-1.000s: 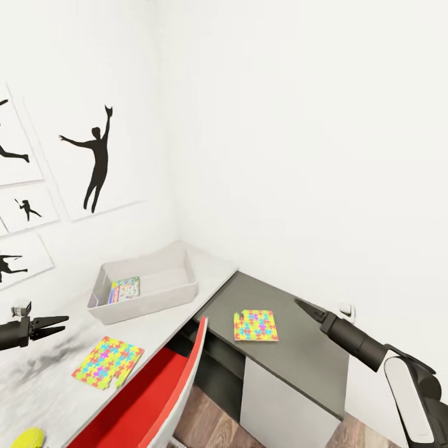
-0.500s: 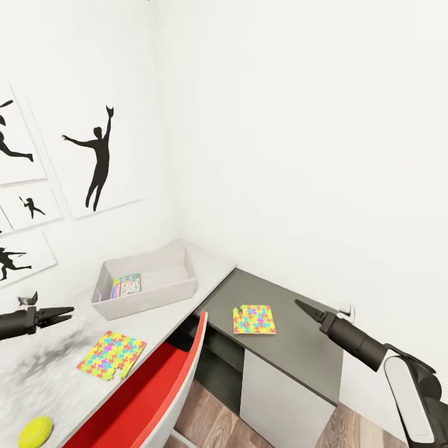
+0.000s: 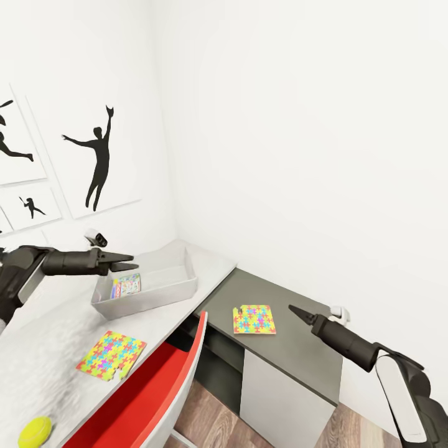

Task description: Put all the toys in the child's room - the three board games (two on the bed and one on the table), the two jigsaw puzzles on the table, and the tennis ball on the table - inside the toy box on the table in the child's room.

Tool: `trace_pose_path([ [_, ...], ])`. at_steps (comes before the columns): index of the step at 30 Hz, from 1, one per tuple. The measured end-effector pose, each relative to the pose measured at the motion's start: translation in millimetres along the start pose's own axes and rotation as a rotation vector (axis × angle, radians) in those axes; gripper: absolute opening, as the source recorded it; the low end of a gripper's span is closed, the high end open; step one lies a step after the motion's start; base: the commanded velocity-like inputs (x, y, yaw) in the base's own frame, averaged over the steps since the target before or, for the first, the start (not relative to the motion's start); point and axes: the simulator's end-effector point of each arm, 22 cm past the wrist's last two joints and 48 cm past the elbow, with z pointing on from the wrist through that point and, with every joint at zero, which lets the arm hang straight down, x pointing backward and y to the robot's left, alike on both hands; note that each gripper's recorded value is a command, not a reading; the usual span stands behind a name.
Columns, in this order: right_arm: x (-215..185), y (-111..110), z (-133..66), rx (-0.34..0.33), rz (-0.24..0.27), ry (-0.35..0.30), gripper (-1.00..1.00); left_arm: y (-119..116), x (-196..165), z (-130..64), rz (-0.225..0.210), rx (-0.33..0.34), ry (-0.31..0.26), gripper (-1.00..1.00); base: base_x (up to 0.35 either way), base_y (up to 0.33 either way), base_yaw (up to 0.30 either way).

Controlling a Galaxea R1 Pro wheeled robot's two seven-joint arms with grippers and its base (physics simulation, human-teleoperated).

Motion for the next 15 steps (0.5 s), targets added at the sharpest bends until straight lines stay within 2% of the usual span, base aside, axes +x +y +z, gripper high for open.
trace_pose_path([
  [2,-1,1,-0.7,-0.002,-0.001,0.001,1.00,10,11,5.8,-0.046,0.011,-0.003,1.00,0.000,0.000,0.000],
  [3,-1,1,-1.1,-0.003,-0.001,0.001,1.00,20,23,8.1,-0.087,0.013,-0.005,1.00,0.000,0.000,0.000],
  [6,0,2,-0.8,-0.006,0.000,0.003,1.00,38,46,10.2,-0.145,0.014,-0.009,1.00,0.000,0.000,0.000],
  [11,3,5,1.4,-0.013,0.001,0.010,1.00,56,83,15.0,-0.139,0.021,-0.007,1.00,0.000,0.000,-0.082],
  [15,3,5,1.3,-0.014,0.001,0.010,1.00,54,91,28.0,-0.139,0.057,-0.013,1.00,0.000,0.000,-0.225],
])
